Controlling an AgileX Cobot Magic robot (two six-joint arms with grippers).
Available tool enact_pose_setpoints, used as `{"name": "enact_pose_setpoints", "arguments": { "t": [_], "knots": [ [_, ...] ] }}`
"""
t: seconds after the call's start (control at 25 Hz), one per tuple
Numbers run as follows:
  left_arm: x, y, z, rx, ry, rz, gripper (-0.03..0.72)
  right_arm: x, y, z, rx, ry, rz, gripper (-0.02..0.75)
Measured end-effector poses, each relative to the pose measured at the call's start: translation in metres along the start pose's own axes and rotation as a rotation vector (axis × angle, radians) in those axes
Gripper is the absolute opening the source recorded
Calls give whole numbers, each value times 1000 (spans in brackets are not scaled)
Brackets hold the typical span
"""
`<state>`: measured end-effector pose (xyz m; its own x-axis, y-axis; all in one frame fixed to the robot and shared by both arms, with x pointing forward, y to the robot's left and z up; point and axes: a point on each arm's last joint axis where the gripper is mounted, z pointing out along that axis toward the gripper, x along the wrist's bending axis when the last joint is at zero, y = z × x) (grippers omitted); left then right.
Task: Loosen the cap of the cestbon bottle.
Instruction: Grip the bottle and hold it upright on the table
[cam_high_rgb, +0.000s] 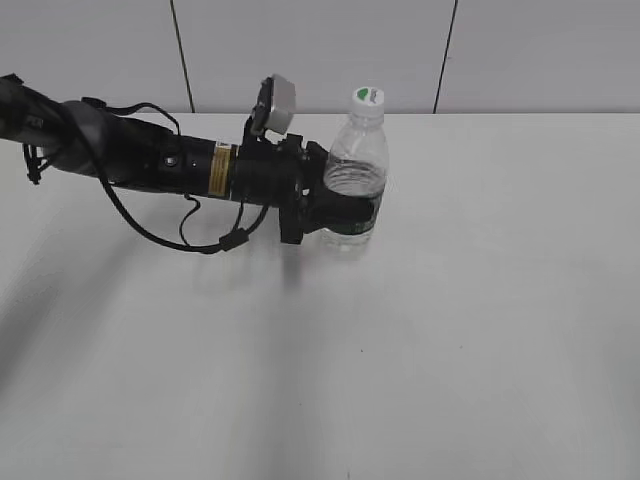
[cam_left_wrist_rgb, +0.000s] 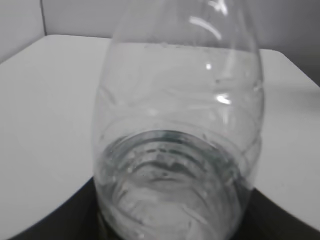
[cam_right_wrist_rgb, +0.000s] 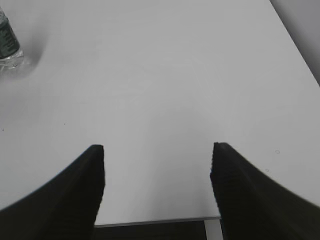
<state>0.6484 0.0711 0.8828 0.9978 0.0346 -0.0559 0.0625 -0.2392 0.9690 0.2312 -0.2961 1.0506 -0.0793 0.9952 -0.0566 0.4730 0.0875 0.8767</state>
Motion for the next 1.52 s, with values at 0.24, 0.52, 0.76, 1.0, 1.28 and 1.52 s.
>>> {"name": "enact_pose_setpoints", "arguments": {
  "t": [0.24, 0.52, 0.76, 1.0, 1.28, 1.52],
  "knots": [
    [-1, -7, -15, 70, -66, 21, 382, 0, 0, 0, 0, 0, 0, 515],
    [-6, -22, -24, 94, -65, -21, 382, 0, 0, 0, 0, 0, 0, 515],
    [-30, -38, -29, 47, -23, -75, 382, 0, 0, 0, 0, 0, 0, 515],
    [-47, -47, -34, -25, 85, -152, 382, -1, 0, 0, 1, -8, -4, 515],
    [-48, -47, -31, -39, 107, -149, 382, -2, 1, -1, -3, -19, 24, 515],
    [-48, -47, -31, -37, 107, -124, 382, 3, 33, 9, 122, 66, 80, 515]
  ]
}}
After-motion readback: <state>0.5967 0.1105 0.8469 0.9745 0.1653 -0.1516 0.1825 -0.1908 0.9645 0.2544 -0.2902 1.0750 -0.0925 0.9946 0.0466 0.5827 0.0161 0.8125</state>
